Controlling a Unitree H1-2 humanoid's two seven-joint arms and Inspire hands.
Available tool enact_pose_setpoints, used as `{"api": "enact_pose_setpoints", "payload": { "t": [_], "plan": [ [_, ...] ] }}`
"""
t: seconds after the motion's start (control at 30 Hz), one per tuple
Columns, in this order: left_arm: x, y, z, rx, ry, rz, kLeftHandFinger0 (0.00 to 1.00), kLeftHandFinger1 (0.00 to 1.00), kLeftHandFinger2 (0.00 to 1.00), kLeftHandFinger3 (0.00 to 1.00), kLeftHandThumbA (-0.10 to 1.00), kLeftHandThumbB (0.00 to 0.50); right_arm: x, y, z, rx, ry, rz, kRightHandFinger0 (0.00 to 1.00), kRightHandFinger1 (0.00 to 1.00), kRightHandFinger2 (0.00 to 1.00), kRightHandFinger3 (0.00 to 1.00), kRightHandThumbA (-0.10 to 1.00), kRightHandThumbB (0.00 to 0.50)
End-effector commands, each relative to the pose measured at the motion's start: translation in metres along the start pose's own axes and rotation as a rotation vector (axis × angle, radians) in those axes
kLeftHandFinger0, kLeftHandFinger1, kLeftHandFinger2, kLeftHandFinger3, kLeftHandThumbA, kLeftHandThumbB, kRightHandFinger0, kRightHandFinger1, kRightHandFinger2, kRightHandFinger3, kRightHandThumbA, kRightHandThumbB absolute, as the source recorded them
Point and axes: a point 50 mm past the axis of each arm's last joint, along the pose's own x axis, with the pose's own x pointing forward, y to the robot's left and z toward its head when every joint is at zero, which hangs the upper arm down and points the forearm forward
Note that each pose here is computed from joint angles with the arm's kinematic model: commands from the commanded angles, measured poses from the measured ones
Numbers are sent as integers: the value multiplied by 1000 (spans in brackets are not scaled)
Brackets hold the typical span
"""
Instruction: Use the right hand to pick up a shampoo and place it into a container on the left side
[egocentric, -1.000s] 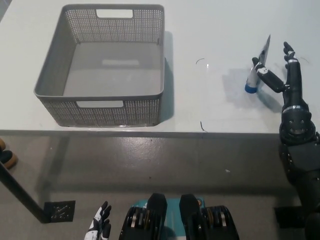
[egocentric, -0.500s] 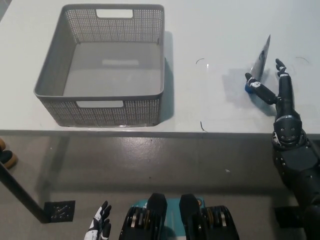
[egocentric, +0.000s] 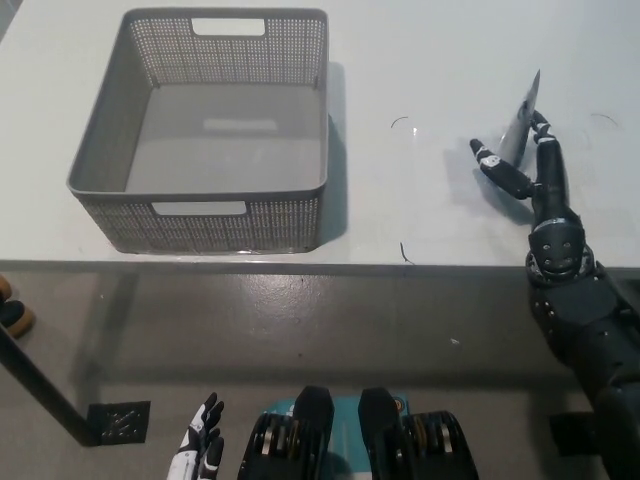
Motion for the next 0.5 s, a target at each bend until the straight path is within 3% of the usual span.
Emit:
{"api": "enact_pose_setpoints", "payload": {
  "t": [0.0, 0.03, 0.07, 0.23, 0.27, 0.3, 0.33, 0.37, 0.4, 0.47],
  "plan": [
    [5, 4, 7, -3, -61, 9, 1000, 1000, 1000, 1000, 1000, 221, 20, 4, 58, 38, -132, 0, 1000, 1000, 1000, 1000, 868, 391],
    [5, 4, 7, -3, -62, 9, 1000, 1000, 1000, 1000, 1000, 223, 20, 5, 58, 41, -130, 1, 1000, 1000, 1000, 1000, 867, 391],
    [6, 5, 8, 5, -67, 10, 1000, 1000, 1000, 1000, 1000, 200, 21, 7, 61, 51, -121, 10, 1000, 1000, 1000, 1000, 824, 353],
    [7, 5, 9, -8, -68, 13, 1000, 1000, 1000, 1000, 1000, 206, 21, 8, 65, 132, -120, -19, 1000, 1000, 1000, 1000, 586, 356],
    [7, 5, 9, -6, -70, 16, 1000, 1000, 1000, 1000, 1000, 209, 22, 8, 67, 126, -117, -29, 838, 867, 902, 1000, 518, 344],
    [6, 6, 9, -6, -70, 16, 1000, 1000, 1000, 1000, 1000, 210, 22, 8, 68, 120, -112, -52, 537, 571, 563, 688, 306, 290],
    [8, 5, 10, -8, -71, 14, 1000, 1000, 1000, 1000, 1000, 210, 23, 6, 70, 101, -114, -95, 218, 275, 393, 463, 57, 287],
    [9, 5, 10, -6, -73, 14, 1000, 1000, 1000, 1000, 1000, 213, 23, 4, 72, 84, -119, -118, 44, 70, 242, 311, -69, 186],
    [9, 5, 11, 4, -80, 15, 1000, 1000, 1000, 1000, 1000, 202, 25, 2, 74, 75, -108, -152, 2, 6, 308, 274, -99, 152],
    [12, 7, 12, 5, -86, 18, 1000, 1000, 1000, 1000, 1000, 205, 27, 0, 79, 103, -103, -158, 0, 15, 459, 431, -100, 144]
  ]
}}
